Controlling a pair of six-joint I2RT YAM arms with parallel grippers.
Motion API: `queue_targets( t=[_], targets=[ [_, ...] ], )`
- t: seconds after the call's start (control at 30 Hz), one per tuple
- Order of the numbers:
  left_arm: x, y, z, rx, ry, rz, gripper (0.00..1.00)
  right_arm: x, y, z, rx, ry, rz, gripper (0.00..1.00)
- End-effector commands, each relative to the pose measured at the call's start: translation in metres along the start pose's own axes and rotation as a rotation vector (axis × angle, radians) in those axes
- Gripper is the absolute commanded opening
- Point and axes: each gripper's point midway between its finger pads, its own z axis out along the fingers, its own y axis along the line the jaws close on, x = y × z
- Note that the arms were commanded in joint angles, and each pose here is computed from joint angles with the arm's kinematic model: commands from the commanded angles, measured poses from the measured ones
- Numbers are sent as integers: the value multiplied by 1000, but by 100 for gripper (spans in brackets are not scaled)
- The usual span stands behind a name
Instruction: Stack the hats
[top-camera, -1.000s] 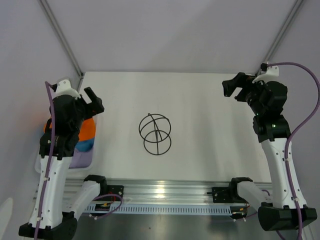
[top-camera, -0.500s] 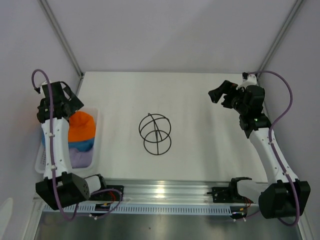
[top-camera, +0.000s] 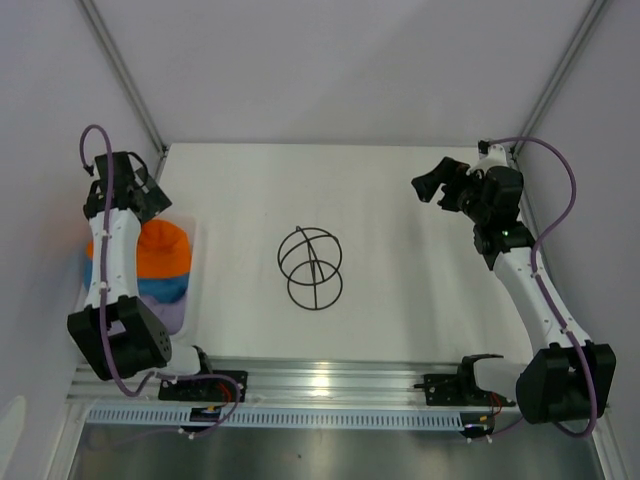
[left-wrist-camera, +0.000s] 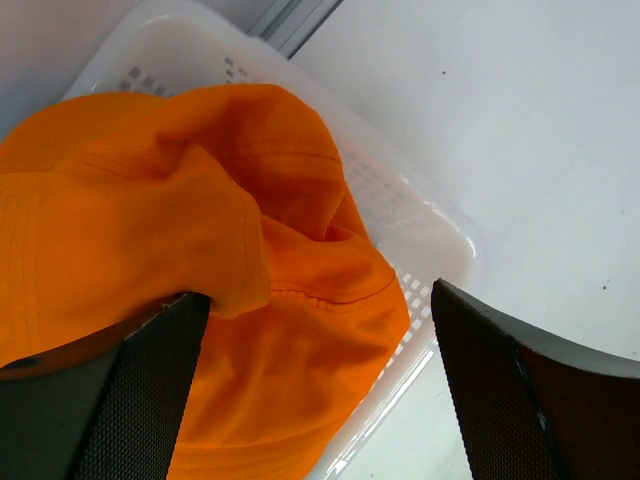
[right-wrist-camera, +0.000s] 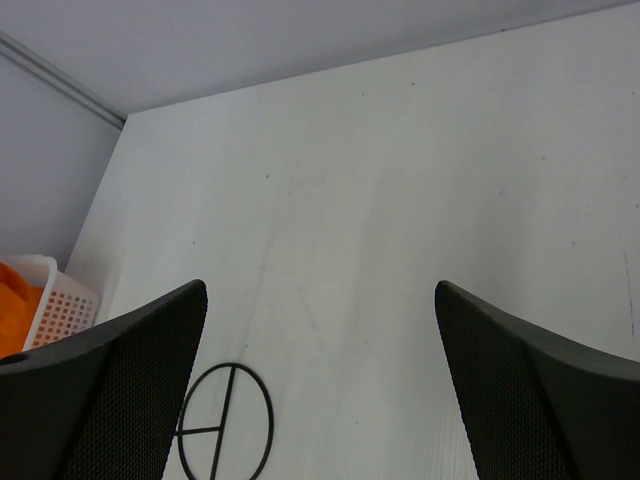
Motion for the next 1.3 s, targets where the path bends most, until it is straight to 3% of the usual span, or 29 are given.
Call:
queue_targets(
  t=[0.0, 0.13, 0.23, 0.4, 0.5, 0.57, 0.67, 0.77, 0.93, 1.03, 1.27],
  targets=[
    [-20, -18, 11, -2, -38, 72, 94, -13, 7, 4, -31, -49, -38, 100],
    [-5, -13, 31, -151, -7, 171, 93, -9, 2, 8, -16, -35, -34, 99],
    [8, 0, 41, -283, 34, 228, 83, -6, 1, 11, -18, -24, -30, 100],
    [15, -1, 47, -304, 42, 262, 59, -5, -1, 12, -12, -22, -28, 99],
    [12, -1, 45, -311, 33, 261, 35, -5, 0, 12, -14, -23, -24, 100],
    [5, 0, 38, -313, 18, 245, 3, -6, 1, 11, -17, -25, -24, 100],
    [-2, -4, 20, -268, 5, 224, 1, -8, 3, 9, -22, -29, -25, 100],
    [-24, -13, -22, -178, -81, 189, 1, -10, 7, 6, -35, -32, -27, 100],
    [-54, -35, -118, 30, -243, 159, 1, -13, 17, 0, -68, -40, -13, 100],
    [-45, -75, -172, 251, -290, 200, 1, -16, 24, -6, -85, -46, -17, 99],
    [-15, -135, -253, 584, -307, 259, 1, -19, 28, -32, -55, -52, -25, 100]
  ],
)
